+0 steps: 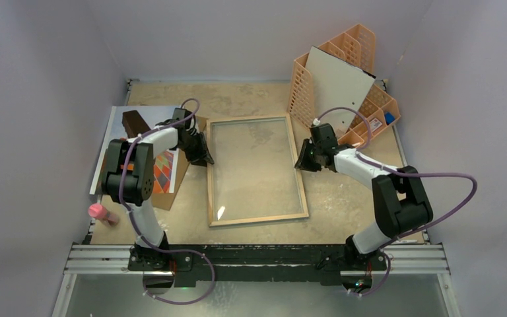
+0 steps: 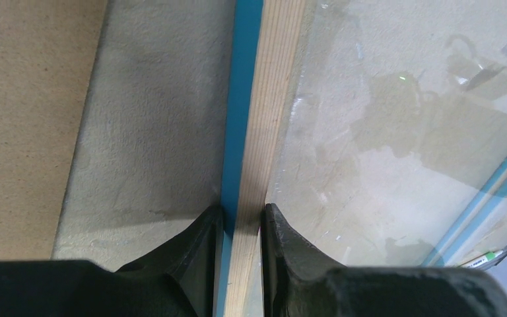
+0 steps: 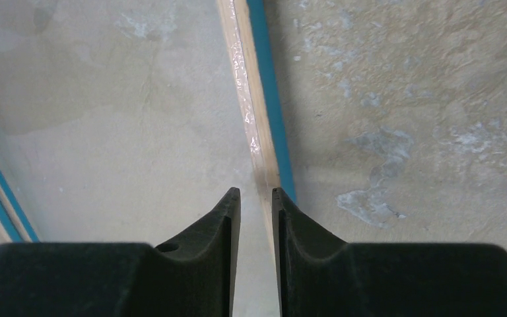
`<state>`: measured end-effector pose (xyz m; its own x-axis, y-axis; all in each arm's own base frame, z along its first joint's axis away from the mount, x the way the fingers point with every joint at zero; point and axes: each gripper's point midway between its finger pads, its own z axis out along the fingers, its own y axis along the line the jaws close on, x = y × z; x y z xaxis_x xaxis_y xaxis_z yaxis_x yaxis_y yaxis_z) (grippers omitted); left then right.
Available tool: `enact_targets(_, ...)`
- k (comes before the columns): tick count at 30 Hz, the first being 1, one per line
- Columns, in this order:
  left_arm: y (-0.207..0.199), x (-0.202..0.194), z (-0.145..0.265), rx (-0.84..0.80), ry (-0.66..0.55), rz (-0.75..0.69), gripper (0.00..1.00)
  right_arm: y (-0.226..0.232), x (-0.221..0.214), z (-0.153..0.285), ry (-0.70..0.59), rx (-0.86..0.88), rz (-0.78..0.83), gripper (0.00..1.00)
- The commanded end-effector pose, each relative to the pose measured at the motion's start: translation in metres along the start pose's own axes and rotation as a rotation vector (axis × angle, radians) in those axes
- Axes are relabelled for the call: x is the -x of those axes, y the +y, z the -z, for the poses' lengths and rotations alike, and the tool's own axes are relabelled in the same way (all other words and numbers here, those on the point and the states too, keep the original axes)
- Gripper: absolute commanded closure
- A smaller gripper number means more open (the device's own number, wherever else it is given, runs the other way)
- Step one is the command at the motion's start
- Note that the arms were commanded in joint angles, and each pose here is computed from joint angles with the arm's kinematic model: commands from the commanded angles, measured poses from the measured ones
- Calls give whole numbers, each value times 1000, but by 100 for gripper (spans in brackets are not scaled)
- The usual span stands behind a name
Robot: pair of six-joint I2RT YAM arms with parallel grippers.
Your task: Put the photo into the frame
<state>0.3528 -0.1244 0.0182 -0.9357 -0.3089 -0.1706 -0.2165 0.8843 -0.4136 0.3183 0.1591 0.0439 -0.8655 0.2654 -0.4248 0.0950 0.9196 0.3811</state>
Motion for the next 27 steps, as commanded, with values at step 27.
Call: enact_targets(27,25,11,-30,84,-48,-6,75,-1,17,6,-44,-60,-9,55)
